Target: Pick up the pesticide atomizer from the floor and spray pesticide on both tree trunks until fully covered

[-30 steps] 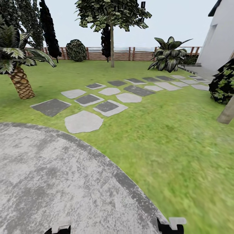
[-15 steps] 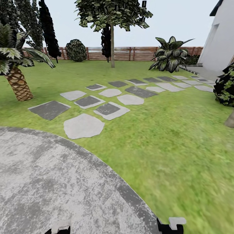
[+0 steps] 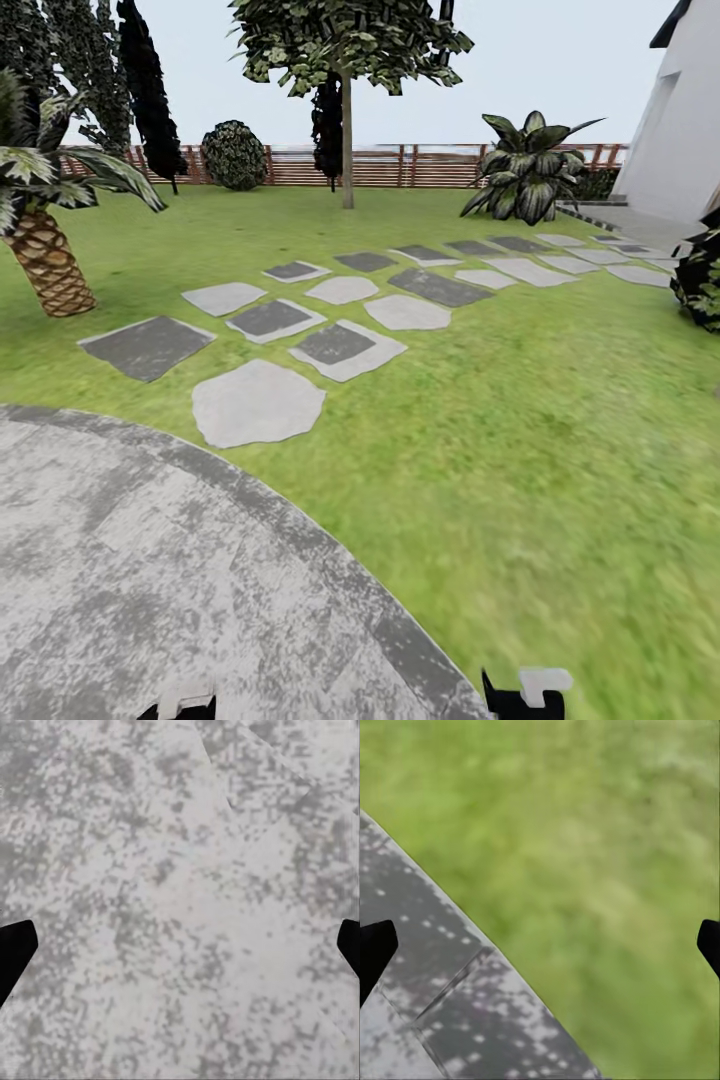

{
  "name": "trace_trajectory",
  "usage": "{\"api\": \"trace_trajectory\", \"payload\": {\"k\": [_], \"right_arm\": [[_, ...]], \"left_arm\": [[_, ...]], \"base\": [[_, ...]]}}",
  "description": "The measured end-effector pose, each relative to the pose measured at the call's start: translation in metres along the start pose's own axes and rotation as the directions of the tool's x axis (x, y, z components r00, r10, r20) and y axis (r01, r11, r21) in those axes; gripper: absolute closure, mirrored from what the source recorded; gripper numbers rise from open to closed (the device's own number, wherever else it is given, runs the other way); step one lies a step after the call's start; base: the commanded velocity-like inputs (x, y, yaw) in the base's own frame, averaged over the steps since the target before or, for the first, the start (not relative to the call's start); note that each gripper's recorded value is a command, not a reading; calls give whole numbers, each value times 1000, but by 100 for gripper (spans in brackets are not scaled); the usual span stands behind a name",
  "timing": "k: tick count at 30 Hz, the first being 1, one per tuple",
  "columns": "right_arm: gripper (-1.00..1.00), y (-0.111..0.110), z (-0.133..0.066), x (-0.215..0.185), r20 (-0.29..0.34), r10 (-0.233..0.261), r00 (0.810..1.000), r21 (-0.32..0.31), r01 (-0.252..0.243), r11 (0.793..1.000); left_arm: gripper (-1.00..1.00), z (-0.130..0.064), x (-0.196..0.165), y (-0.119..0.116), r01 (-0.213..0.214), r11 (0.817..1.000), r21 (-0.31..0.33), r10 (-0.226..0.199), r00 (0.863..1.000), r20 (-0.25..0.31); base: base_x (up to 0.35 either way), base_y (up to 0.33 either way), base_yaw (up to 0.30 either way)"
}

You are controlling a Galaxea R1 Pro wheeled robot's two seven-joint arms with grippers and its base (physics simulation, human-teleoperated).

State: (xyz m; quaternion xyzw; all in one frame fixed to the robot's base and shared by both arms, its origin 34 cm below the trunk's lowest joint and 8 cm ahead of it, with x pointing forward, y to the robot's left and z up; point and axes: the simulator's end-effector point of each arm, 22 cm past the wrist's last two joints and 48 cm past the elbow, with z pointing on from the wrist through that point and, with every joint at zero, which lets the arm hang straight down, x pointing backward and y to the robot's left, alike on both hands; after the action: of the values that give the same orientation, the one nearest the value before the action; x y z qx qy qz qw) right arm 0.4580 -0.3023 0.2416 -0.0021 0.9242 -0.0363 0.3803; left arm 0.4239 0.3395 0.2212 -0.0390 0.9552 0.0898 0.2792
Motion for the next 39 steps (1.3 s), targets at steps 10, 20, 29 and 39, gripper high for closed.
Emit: {"api": "trace_trajectory", "payload": {"k": [10, 20, 29, 39], "right_arm": [[-100, 1, 0, 0, 0, 1, 1000, -1, -1, 1000], [-100, 1, 0, 0, 0, 1, 1000, -1, -1, 1000], [-100, 1, 0, 0, 0, 1, 1000, -1, -1, 1000], [-100, 1, 0, 0, -1, 0, 1000, -1, 0, 1000]], "left_arm": [[-100, 0, 0, 0, 0, 1000, 0, 0, 1000, 0], [-100, 0, -1, 2, 1, 1000, -2, -1, 1000, 1], [-100, 0, -1, 2, 0, 1000, -2, 0, 1000, 2], [-100, 0, -1, 2, 0, 1000, -2, 0, 1000, 1]], "base": [[335, 94, 0], [335, 94, 0], [335, 93, 0], [335, 87, 0]]}}
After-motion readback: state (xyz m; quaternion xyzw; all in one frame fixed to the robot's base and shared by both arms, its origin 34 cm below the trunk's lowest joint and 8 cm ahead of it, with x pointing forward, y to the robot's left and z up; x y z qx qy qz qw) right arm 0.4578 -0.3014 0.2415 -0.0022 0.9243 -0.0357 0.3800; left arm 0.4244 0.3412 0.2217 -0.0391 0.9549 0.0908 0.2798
